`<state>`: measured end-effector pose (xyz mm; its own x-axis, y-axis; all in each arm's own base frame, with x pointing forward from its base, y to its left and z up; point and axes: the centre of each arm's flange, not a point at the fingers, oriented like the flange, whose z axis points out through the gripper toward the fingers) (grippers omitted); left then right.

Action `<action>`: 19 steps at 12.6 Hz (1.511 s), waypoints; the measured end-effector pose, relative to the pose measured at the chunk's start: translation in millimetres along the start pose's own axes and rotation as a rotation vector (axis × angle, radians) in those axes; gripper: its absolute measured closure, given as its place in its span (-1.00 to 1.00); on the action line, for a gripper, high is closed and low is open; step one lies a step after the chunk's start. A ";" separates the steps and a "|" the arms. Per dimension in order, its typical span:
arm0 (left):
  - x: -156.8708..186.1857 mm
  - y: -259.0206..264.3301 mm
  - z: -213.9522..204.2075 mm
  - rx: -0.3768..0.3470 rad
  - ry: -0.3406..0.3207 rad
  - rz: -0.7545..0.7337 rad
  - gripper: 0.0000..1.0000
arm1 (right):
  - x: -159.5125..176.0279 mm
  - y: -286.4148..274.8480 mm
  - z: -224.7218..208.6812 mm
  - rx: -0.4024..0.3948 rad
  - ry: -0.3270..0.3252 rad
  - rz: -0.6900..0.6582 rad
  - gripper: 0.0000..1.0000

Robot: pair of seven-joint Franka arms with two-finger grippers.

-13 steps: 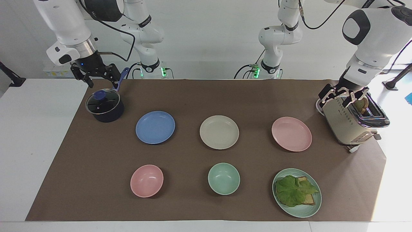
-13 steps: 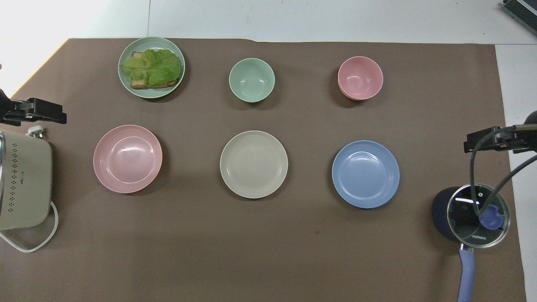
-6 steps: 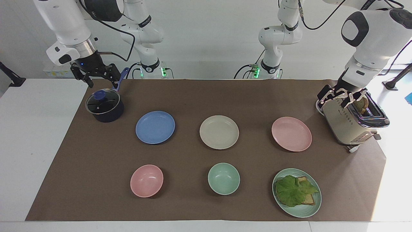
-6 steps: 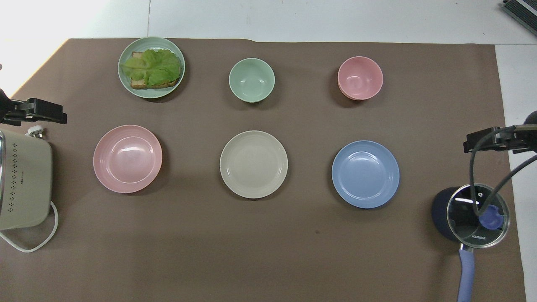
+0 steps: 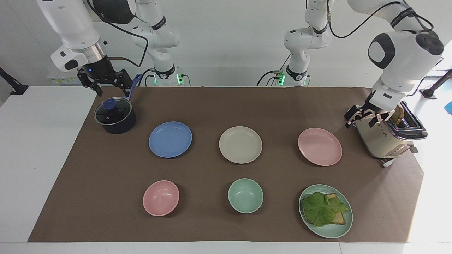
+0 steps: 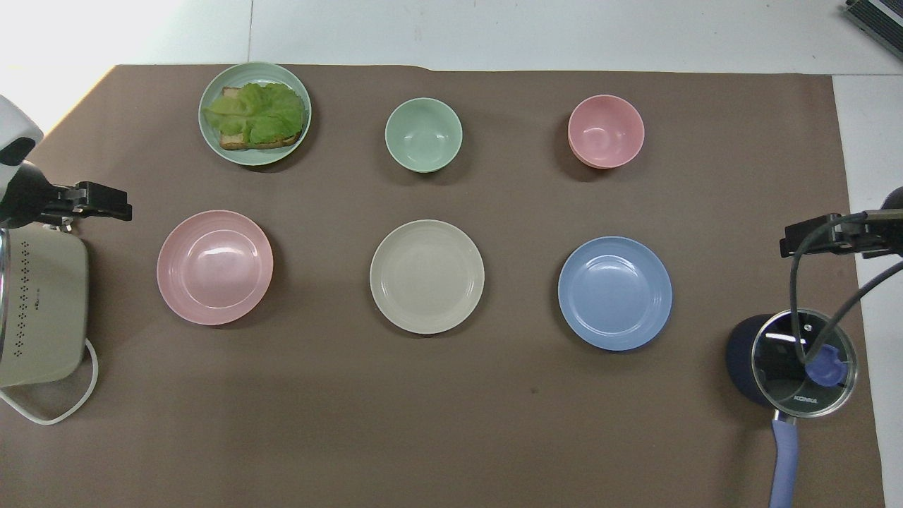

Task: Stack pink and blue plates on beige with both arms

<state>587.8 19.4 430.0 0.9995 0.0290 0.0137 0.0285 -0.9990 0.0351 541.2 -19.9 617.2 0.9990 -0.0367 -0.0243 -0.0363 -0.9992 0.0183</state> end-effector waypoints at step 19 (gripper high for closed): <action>-27.9 -42.3 108.9 0.001 -0.145 -0.151 -0.55 | 1.7 4.5 -1.2 0.000 0.016 0.008 -1.00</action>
<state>560.3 57.1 319.3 0.9756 0.1727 -0.1354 0.1776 -0.9838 0.0254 542.8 -24.4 618.4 0.9990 -0.0447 -0.0083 -0.0446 -0.9988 0.0183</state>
